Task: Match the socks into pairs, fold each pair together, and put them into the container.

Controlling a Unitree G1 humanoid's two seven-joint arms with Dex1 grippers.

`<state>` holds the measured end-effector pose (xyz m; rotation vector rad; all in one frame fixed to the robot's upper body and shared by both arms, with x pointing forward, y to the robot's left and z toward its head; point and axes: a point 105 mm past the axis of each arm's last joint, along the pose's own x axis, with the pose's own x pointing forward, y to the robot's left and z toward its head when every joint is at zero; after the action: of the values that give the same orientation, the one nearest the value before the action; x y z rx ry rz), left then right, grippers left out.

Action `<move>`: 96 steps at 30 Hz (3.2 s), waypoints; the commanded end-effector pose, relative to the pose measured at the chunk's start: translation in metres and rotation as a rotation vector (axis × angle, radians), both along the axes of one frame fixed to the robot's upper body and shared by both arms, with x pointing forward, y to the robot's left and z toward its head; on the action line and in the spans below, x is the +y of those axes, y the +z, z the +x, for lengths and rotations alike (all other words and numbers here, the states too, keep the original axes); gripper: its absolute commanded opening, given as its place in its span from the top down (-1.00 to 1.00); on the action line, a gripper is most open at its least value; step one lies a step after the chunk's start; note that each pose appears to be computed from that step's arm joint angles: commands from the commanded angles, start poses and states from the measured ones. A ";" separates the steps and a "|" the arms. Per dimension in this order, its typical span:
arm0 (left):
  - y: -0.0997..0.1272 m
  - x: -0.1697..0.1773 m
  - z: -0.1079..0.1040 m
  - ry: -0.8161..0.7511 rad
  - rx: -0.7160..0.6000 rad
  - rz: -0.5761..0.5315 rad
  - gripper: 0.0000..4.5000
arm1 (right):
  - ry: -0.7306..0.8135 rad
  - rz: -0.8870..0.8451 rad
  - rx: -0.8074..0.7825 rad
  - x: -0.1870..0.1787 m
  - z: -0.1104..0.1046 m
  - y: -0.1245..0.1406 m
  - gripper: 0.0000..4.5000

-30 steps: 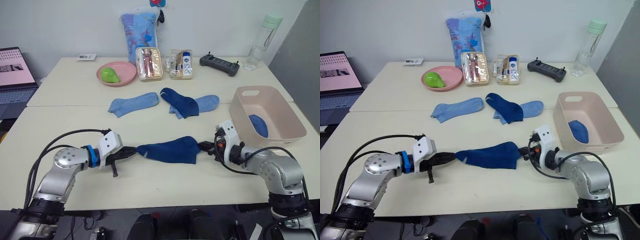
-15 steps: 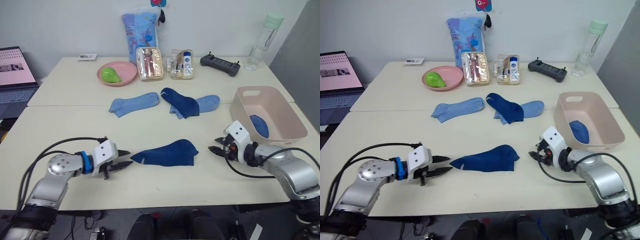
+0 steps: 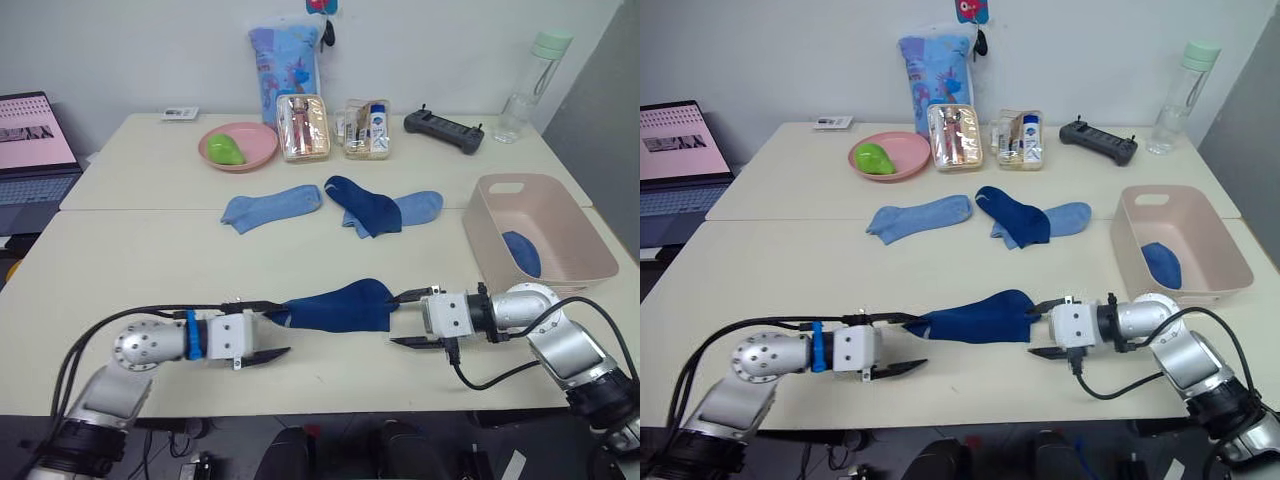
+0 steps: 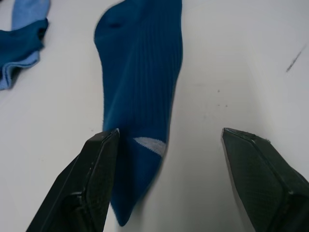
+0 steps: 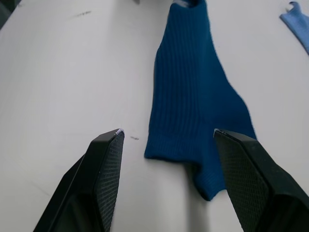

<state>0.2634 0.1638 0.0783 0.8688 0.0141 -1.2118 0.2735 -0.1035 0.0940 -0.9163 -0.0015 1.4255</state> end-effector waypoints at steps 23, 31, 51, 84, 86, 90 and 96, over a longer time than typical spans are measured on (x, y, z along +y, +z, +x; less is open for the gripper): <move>0.000 -0.005 0.026 0.050 -0.023 -0.038 1.00 | 0.033 -0.023 -0.101 0.002 0.023 0.001 0.99; 0.049 -0.018 -0.016 -0.018 0.262 -0.244 1.00 | 0.080 0.048 0.276 0.004 -0.019 0.058 0.99; 0.004 -0.012 -0.031 0.177 0.993 -0.369 1.00 | -0.134 0.004 0.618 0.003 -0.003 0.019 0.99; 0.041 -0.053 -0.007 0.045 0.409 -0.345 0.48 | -0.135 0.211 0.308 0.036 -0.004 0.018 0.70; 0.021 -0.053 -0.007 0.068 0.399 -0.296 0.76 | -0.168 0.205 0.309 0.035 -0.001 0.008 1.00; -0.004 -0.049 -0.006 0.109 0.420 -0.290 0.98 | -0.200 0.176 0.351 0.030 -0.001 -0.012 1.00; -0.013 -0.029 0.005 0.197 0.436 -0.312 0.98 | -0.179 0.076 0.383 0.018 -0.010 -0.032 1.00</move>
<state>0.2627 0.1262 0.0606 0.3188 0.2654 -1.2021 0.2665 -0.0810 0.0669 -0.5284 0.2760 1.3903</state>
